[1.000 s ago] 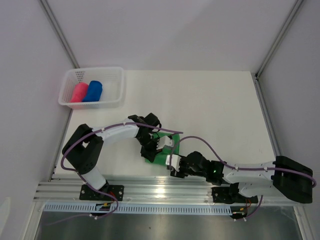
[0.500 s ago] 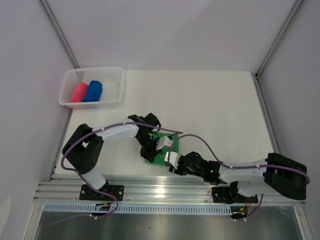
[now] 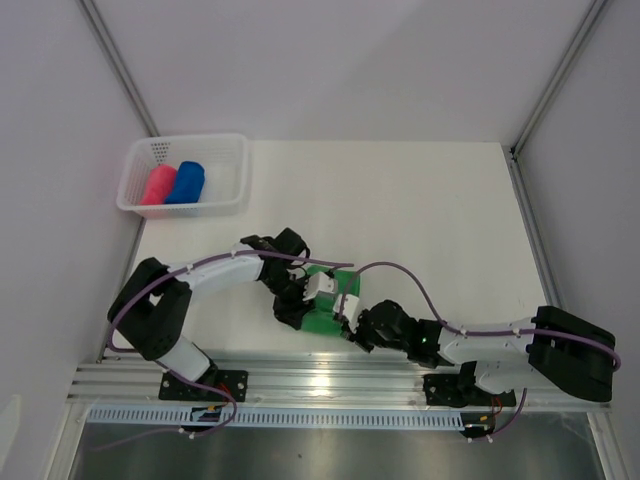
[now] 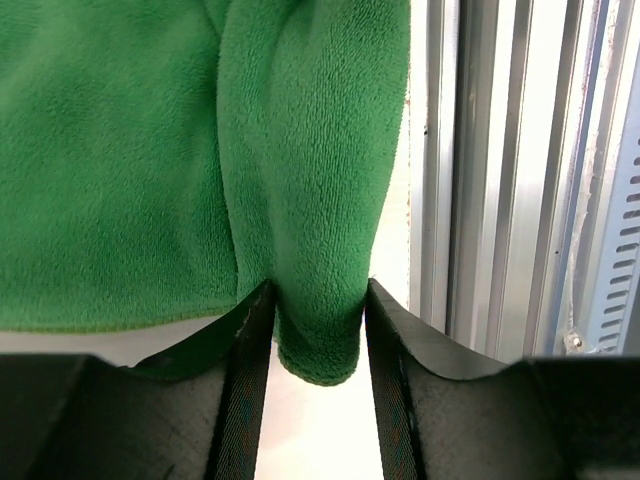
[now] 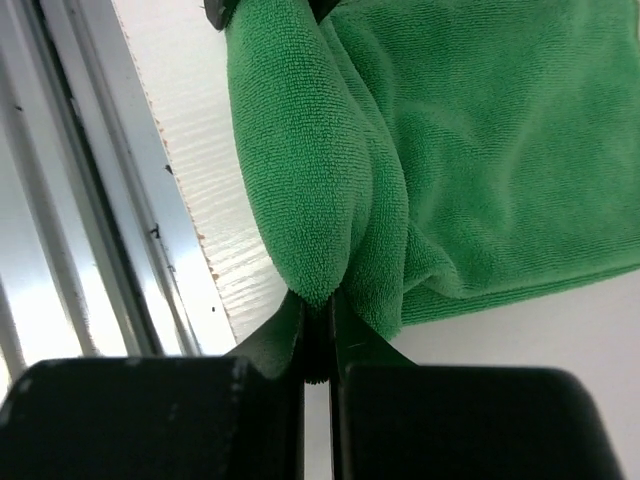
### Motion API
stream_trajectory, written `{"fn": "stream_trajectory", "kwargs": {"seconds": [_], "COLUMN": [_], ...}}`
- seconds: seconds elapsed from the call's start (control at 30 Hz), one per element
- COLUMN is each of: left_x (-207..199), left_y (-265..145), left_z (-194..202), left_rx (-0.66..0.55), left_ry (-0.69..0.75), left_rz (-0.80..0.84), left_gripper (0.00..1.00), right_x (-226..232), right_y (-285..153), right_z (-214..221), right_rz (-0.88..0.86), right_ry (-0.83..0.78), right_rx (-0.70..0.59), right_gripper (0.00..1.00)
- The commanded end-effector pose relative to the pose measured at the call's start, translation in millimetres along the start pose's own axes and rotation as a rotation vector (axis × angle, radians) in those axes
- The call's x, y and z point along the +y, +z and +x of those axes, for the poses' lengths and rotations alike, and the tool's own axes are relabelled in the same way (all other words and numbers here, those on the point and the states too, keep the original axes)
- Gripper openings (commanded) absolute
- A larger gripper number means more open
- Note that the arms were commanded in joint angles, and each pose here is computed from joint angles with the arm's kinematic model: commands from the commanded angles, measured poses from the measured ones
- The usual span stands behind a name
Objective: Roll the towels
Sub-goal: Roll the towel
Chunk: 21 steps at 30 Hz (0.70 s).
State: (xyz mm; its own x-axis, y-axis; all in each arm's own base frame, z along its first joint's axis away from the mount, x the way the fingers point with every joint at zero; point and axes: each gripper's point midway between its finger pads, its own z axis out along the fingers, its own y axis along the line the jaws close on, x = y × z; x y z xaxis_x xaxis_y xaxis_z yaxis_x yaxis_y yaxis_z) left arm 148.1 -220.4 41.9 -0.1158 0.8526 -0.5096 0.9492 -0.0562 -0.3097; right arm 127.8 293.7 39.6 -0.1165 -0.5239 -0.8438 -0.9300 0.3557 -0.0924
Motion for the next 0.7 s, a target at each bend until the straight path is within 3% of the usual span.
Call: {"fn": "stream_trajectory", "kwargs": {"seconds": [0.0, 0.27, 0.43, 0.5, 0.6, 0.67], "left_x": [0, -3, -13, -24, -30, -24], "left_y": [-8, -2, 0, -4, -9, -11], "left_z": [-10, -2, 7, 5, -2, -4], "left_rx": [-0.079, -0.093, -0.070, -0.086, -0.137, -0.147], "left_ry": [0.026, -0.011, -0.054, -0.058, -0.045, -0.056], "left_rz": [-0.029, -0.034, 0.006, 0.036, 0.024, -0.013], "left_gripper": [0.44, 0.45, 0.19, 0.16, 0.21, 0.34], "right_x": [12, 14, 15, 23, 34, 32], "right_y": [-2, -8, -13, -17, -22, -22], "right_z": [-13, -15, -20, -20, -28, -27], "right_rz": [-0.076, -0.135, -0.180, -0.215, -0.278, -0.282], "right_ry": [0.139, 0.258, 0.338, 0.367, 0.425, 0.463], "right_rx": [-0.029, -0.041, -0.027, 0.003, -0.001, 0.000], "right_gripper": [0.00, 0.00, 0.00, 0.00, 0.00, 0.00]}}
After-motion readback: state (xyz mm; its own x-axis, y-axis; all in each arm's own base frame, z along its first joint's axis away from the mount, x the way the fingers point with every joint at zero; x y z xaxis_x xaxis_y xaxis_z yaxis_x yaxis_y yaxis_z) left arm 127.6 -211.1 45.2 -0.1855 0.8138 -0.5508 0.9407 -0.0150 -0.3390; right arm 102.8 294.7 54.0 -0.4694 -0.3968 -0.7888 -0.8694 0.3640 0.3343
